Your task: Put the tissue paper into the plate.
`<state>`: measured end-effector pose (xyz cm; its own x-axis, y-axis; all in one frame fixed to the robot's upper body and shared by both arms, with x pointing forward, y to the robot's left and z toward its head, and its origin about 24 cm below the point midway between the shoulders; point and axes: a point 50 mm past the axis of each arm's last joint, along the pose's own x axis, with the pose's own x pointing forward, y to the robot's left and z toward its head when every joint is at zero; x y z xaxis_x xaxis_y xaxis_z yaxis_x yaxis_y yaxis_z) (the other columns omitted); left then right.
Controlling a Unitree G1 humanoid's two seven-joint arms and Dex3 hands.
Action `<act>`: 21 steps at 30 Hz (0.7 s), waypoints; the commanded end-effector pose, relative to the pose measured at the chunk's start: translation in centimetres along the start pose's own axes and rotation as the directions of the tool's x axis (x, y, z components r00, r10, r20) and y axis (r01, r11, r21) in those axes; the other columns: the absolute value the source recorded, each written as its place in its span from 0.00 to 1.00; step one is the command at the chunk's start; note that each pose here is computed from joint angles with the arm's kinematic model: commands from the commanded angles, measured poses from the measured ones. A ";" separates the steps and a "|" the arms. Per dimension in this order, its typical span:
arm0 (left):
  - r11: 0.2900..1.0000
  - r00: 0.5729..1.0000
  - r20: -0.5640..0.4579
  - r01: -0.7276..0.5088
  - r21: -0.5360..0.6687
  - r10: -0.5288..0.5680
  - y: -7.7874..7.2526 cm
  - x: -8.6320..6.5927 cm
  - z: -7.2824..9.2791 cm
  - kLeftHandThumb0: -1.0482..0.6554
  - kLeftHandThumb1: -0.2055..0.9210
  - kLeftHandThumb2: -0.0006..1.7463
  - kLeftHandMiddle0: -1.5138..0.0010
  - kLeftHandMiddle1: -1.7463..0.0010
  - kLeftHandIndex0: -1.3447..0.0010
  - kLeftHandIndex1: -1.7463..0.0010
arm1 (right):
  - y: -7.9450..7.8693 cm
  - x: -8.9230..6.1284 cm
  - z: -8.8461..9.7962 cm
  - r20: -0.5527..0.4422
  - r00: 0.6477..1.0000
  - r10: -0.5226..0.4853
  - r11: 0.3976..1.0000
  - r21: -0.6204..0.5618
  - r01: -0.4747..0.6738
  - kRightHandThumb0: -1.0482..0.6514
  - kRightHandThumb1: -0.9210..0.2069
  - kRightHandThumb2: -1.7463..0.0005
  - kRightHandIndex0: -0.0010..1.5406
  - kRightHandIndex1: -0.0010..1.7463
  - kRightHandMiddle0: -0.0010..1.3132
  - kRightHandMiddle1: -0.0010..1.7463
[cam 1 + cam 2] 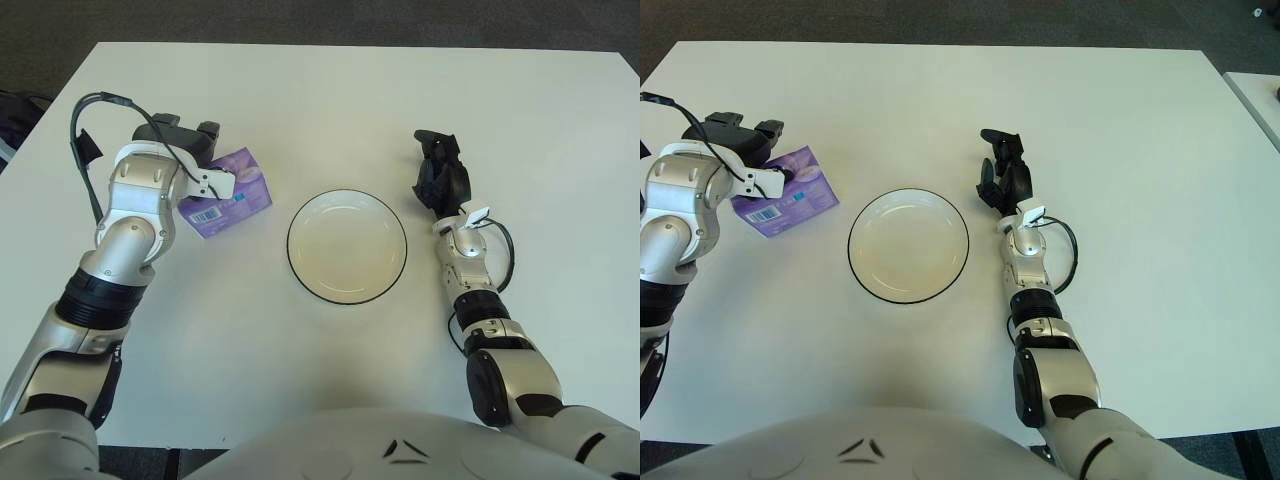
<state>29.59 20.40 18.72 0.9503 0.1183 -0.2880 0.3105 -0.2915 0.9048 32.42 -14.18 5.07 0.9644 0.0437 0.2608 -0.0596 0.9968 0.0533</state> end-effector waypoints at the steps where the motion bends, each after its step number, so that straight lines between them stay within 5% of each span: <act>1: 1.000 1.000 0.008 -0.011 -0.027 0.011 0.2 -1.0 -0.9 0.00 1.00 0.49 0.89 0.92 1.00 1.00 | -0.5 -8.6 -8.2 -0.430 0.901 -0.054 0.997 0.028 0.073 0.26 0.00 0.57 0.22 0.11 0.02 0.64; 21: 0.995 0.975 0.206 0.079 0.057 -0.089 0.9 -1.8 -1.9 0.00 1.00 0.44 0.96 0.95 1.00 1.00 | -0.4 -8.5 -8.2 -0.433 0.900 -0.051 0.997 0.030 0.071 0.27 0.00 0.56 0.21 0.11 0.01 0.64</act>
<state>28.48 21.22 20.26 0.9240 -0.0311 -0.3810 0.3571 -0.2855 0.8894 32.43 -14.03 5.07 0.9641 0.0506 0.2607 -0.0659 0.9966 0.0503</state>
